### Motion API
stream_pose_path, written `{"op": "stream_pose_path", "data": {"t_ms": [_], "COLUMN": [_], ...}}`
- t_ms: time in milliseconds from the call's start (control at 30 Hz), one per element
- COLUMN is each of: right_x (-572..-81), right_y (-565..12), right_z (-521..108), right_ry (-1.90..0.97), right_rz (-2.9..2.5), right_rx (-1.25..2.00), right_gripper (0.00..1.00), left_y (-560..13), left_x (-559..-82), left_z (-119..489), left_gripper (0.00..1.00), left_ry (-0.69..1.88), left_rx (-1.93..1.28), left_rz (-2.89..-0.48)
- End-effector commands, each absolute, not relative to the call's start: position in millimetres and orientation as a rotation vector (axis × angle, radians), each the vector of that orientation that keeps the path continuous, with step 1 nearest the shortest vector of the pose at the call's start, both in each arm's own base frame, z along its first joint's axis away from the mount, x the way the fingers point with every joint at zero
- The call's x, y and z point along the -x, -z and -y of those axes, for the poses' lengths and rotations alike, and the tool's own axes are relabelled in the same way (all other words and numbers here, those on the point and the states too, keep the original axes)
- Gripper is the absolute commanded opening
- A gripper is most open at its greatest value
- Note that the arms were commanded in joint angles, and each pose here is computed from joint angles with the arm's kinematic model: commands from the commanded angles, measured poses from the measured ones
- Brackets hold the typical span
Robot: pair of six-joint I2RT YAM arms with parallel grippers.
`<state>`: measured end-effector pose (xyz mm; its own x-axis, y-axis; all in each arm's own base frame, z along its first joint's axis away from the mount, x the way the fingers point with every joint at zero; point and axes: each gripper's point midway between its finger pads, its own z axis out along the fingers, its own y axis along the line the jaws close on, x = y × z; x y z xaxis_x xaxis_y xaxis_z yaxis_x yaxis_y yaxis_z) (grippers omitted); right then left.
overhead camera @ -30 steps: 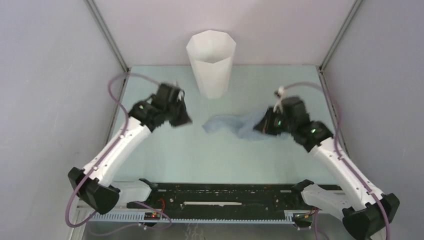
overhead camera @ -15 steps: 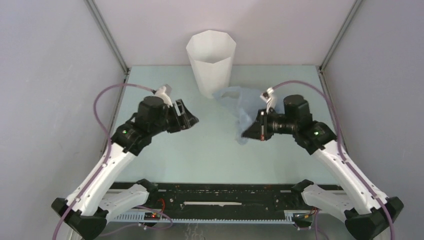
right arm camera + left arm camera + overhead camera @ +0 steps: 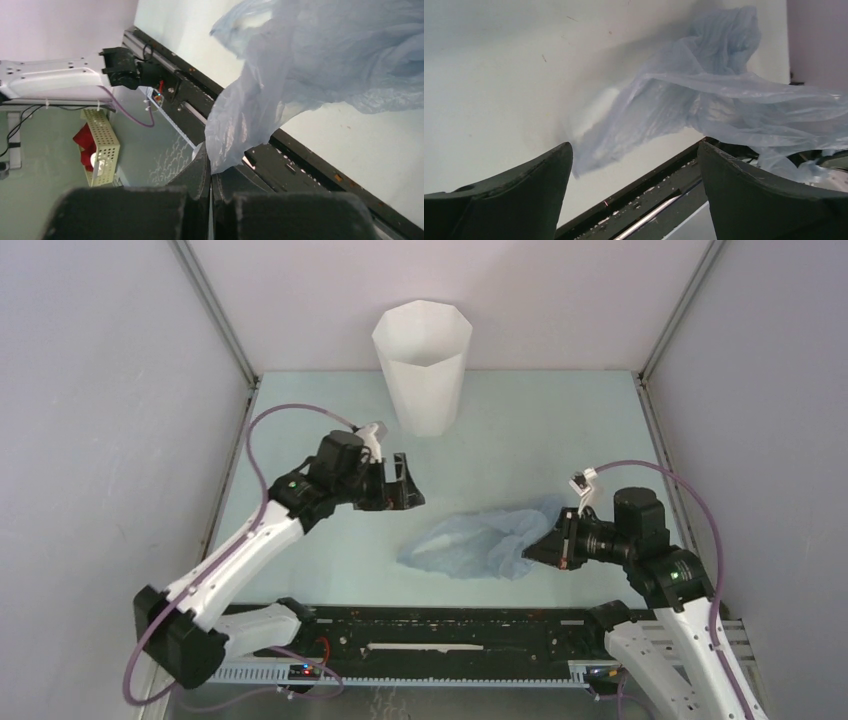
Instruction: Put the trash bags into the trash bin
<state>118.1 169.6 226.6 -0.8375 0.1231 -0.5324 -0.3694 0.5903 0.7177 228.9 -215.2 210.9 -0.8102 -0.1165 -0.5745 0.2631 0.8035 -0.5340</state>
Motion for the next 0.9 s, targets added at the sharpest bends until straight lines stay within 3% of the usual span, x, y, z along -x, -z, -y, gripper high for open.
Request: {"op": "stream_pose_path", "data": {"t_ms": [0,200,400,533,867], "right_x": [-117,-125,-124,-124,-125], "right_y": [-197,-195,-201,-201,-200], "right_z": [-153,-149,-150,-149,-147], "right_ry": [-1.068,-1.024,-1.05,-1.043,-1.025], "right_rz": [-2.406,-2.394,-2.37,-2.365,-2.368], "right_rx": [0.08,0.052,0.034,0.027,0.016], "right_gripper": [0.0,0.0,0.0,0.0,0.0], "left_y": [-209,-159,-95,-93,-86], "left_x": [-242,-220,-223,-237,-239], "left_z": [249,297,281,256,255], "left_gripper": [1.0,1.0,1.0,0.99,1.0], "left_ry": [0.868,0.916,0.584,0.401,0.395], "left_rx": [-0.331,-0.597,-0.611,-0.494,-0.467], "left_rz": [-2.349,-2.48,-2.604,-2.571,-2.567]}}
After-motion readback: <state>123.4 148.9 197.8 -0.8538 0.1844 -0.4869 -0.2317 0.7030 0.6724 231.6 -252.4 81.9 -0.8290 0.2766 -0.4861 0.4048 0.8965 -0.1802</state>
